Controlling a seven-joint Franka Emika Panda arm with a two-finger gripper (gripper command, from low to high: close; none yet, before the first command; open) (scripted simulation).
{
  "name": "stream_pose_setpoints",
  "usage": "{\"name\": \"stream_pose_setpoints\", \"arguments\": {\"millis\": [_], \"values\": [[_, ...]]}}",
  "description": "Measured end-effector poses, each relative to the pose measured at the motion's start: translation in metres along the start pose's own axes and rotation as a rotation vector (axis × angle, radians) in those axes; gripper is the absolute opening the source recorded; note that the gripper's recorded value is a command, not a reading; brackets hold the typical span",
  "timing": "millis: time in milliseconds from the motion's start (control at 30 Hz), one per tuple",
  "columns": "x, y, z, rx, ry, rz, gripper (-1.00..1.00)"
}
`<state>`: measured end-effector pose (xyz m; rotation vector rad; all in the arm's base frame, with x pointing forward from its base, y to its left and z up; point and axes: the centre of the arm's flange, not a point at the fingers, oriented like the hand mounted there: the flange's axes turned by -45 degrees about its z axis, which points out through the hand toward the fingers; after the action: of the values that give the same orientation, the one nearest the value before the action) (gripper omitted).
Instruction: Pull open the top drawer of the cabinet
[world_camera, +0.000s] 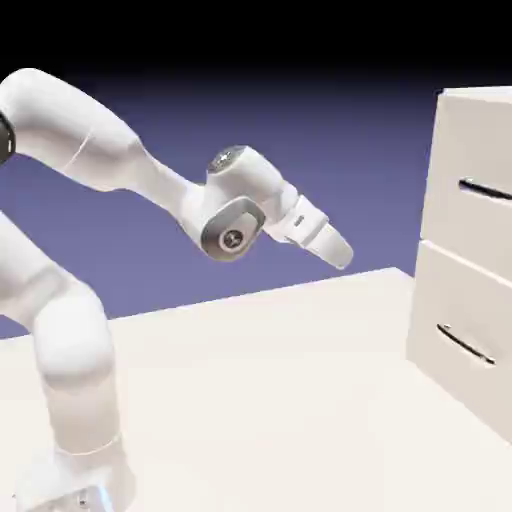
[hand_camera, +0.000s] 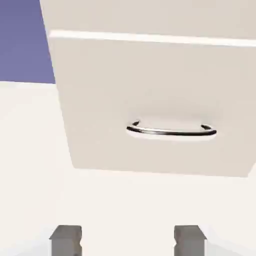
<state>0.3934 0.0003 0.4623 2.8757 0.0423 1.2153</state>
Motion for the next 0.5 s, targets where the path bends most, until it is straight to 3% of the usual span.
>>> {"name": "stream_pose_setpoints", "arguments": {"millis": [500], "values": [[0.046, 0.04, 0.023, -0.089, 0.017, 0.263, 0.0]]}}
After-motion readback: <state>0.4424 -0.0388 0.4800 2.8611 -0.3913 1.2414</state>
